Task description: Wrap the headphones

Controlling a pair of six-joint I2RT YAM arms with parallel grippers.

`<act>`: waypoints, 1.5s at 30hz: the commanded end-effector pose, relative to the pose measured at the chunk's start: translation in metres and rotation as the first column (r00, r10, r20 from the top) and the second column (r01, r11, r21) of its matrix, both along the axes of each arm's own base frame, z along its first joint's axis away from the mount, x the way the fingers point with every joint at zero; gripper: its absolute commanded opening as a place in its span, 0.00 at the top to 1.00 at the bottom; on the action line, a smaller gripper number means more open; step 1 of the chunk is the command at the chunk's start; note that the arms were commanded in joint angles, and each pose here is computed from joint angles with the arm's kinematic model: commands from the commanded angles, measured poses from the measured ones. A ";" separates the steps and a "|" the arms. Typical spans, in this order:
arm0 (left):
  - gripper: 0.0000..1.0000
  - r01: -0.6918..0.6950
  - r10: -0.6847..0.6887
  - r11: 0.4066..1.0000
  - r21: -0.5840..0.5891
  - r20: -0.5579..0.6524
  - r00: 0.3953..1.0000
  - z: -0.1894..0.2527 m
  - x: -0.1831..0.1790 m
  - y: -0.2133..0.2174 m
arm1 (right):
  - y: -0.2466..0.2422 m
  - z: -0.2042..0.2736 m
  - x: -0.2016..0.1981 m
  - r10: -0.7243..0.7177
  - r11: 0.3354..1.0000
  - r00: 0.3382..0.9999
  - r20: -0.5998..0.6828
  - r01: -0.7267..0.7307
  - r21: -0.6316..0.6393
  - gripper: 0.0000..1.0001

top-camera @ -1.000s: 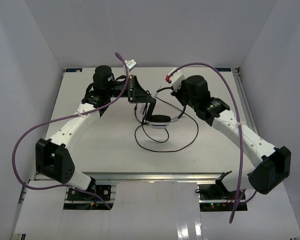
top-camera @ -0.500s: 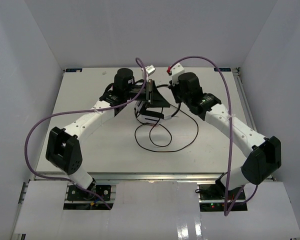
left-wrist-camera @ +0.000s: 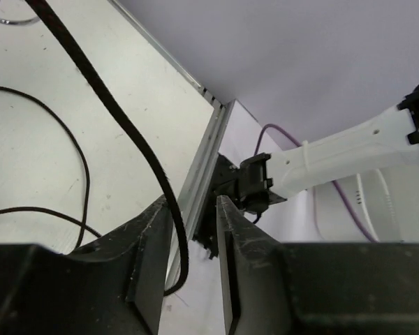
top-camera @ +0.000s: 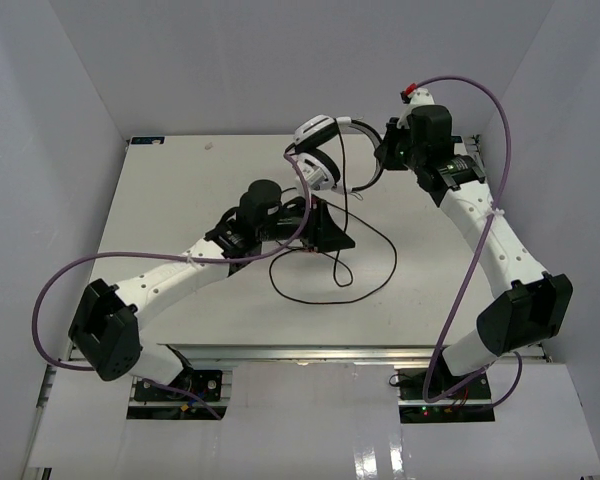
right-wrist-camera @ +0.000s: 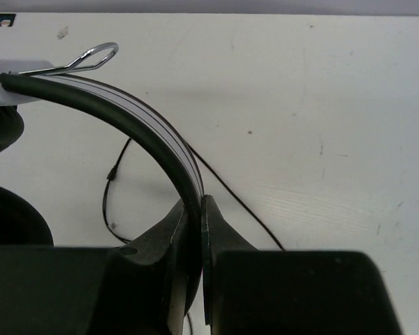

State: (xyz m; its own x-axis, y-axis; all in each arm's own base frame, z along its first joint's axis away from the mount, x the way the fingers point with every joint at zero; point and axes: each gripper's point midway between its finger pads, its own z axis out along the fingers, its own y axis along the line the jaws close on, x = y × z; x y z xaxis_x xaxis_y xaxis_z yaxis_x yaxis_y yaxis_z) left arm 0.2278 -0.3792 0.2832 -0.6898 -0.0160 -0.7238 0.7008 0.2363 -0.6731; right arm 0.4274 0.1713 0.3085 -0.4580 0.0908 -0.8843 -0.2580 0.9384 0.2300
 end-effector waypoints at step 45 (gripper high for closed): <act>0.02 -0.103 0.215 0.973 -0.205 0.658 0.722 -0.118 0.063 -0.125 | -0.010 0.131 -0.063 0.234 0.936 0.941 0.246 -0.286 0.205 0.92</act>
State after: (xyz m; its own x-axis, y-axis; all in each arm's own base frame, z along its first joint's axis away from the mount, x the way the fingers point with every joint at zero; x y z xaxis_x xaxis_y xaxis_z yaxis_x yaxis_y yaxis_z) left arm 0.2822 -0.4931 0.1530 -0.0596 -0.2014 -0.9777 0.9538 0.2775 -0.1153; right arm 0.3751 0.1513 0.3893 -0.3814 0.1429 -0.9133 -0.4855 0.8097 0.3295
